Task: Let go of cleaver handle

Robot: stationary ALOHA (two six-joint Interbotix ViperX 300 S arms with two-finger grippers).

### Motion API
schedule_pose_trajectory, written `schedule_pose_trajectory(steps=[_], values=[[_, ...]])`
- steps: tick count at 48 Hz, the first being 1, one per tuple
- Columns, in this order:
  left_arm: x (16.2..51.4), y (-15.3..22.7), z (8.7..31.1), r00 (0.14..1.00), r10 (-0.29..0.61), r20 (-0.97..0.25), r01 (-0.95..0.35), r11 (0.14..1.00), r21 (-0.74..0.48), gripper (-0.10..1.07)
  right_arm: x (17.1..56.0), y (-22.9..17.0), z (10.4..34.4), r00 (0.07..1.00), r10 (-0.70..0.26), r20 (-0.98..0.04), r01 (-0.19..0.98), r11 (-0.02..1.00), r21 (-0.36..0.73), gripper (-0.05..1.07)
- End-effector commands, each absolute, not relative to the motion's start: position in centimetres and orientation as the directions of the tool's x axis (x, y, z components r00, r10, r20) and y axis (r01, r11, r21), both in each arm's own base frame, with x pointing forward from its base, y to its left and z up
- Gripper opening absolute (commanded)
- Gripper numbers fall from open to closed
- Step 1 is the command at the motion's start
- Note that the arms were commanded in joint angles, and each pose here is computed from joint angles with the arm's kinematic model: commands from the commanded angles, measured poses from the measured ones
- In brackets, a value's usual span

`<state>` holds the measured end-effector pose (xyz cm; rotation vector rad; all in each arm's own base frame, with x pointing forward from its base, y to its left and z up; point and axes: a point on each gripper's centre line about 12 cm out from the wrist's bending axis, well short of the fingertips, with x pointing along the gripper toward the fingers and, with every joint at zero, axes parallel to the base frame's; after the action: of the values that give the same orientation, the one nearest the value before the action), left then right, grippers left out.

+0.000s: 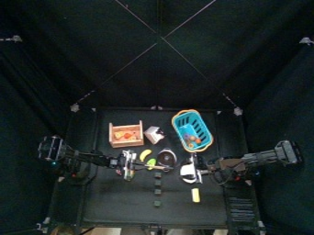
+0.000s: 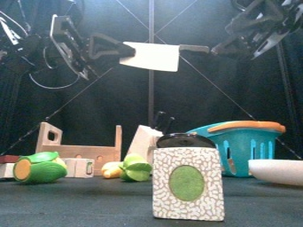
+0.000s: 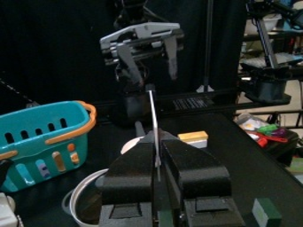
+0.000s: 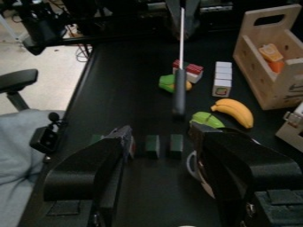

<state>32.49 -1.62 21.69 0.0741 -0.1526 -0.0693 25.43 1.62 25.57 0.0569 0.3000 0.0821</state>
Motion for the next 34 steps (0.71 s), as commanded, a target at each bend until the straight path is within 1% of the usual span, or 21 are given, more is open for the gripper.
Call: schedule_pose_trajectory(steps=[1, 4, 9, 15, 23, 34], values=[[32.9, -1.9, 22.5, 0.98, -0.081, 0.182, 0.067, 0.995, 0.08, 0.43, 25.2, 1.7, 25.9, 0.959, 0.101, -0.265, -0.086, 0.994, 0.065, 0.89], [32.9, -2.2, 22.5, 0.979, -0.09, 0.181, 0.077, 0.994, 0.078, 0.43, 24.9, 1.7, 25.6, 0.96, 0.109, -0.258, -0.097, 0.994, 0.059, 0.89], [32.9, -2.7, 22.5, 0.978, -0.1, 0.181, 0.088, 0.993, 0.073, 0.43, 24.5, 1.2, 26.8, 0.973, 0.088, -0.214, -0.076, 0.995, 0.065, 0.89], [33.1, -2.7, 23.0, 0.975, -0.088, 0.206, 0.077, 0.995, 0.062, 0.43, 23.7, 0.9, 27.5, 0.982, 0.082, -0.171, -0.074, 0.996, 0.054, 0.89], [33.2, -2.4, 22.9, 0.977, -0.068, 0.204, 0.06, 0.997, 0.047, 0.43, 23.1, 0.8, 27.4, 0.987, 0.091, -0.135, -0.083, 0.995, 0.064, 0.89], [33.4, -2.4, 23.0, 0.977, -0.063, 0.206, 0.055, 0.997, 0.045, 0.43, 23.6, 0.6, 27.5, 0.989, 0.097, -0.109, -0.09, 0.993, 0.071, 0.89]])
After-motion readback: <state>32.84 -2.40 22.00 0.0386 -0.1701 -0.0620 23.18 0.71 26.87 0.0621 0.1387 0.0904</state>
